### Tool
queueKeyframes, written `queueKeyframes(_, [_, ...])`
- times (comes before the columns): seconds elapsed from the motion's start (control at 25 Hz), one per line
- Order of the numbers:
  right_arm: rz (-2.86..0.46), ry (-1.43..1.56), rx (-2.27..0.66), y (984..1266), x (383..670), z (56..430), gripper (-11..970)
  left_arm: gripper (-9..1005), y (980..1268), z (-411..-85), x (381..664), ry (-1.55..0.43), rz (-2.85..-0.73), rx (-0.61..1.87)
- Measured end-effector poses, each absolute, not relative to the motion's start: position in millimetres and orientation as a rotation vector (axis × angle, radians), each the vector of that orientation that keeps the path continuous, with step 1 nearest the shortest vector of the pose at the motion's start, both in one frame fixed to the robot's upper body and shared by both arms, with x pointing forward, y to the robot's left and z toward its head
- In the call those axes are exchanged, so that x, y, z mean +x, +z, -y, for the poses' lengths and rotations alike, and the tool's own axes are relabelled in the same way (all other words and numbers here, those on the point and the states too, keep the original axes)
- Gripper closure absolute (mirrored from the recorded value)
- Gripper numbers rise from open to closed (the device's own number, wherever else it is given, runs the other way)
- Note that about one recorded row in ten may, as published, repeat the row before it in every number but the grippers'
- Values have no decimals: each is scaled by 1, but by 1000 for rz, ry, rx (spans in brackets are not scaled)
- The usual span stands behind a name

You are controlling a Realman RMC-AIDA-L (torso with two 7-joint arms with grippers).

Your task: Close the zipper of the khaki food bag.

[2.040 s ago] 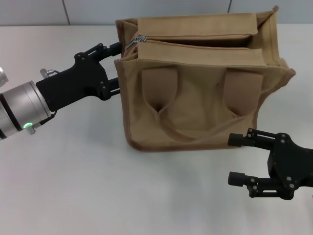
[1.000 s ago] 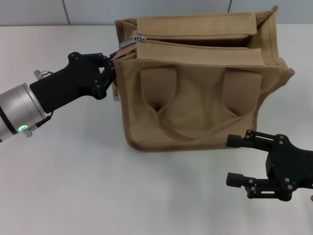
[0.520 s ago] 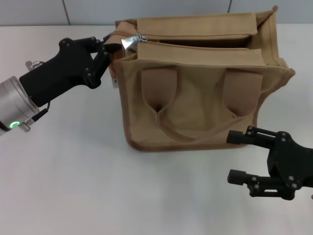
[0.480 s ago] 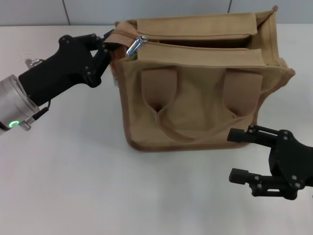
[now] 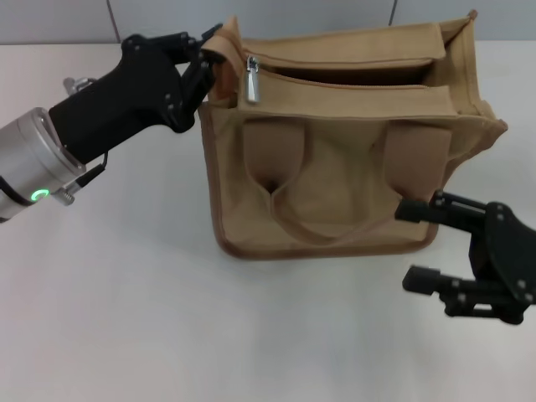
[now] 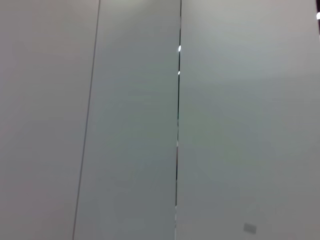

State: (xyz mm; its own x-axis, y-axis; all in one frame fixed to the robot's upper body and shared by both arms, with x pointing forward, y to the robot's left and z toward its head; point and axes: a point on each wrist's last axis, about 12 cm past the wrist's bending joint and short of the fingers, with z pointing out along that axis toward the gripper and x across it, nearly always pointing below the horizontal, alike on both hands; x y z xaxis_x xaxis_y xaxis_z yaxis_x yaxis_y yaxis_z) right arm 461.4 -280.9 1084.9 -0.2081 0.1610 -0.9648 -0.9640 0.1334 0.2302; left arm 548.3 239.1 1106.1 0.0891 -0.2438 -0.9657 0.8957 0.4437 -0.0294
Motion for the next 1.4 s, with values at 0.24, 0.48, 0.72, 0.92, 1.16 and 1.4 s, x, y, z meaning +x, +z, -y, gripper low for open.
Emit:
queueKeyframes(0.24, [-1338, 1356, -839, 1089, 465, 281, 252, 981, 1107, -233, 554, -962, -1189, 706])
queueKeyframes(0.48, [-1409, 1471, -732, 1106, 483, 288, 257, 981, 1105, -236, 552, -954, -1195, 695])
queueKeyframes(0.72, [-1515, 1574, -711, 1142, 517, 290, 263, 980, 1105, -237, 551, -954, -1194, 693])
queueKeyframes(0.92, [-1581, 1545, -762, 1168, 553, 275, 267, 980, 1105, -237, 551, -954, -1194, 693])
queueKeyframes(1.16, [-1697, 1483, -886, 1184, 583, 241, 273, 980, 1105, -237, 551, -954, -1191, 689])
queueKeyframes(1.4, [-1875, 1397, -930, 1189, 606, 209, 278, 980, 1105, -237, 551, -954, -1192, 686])
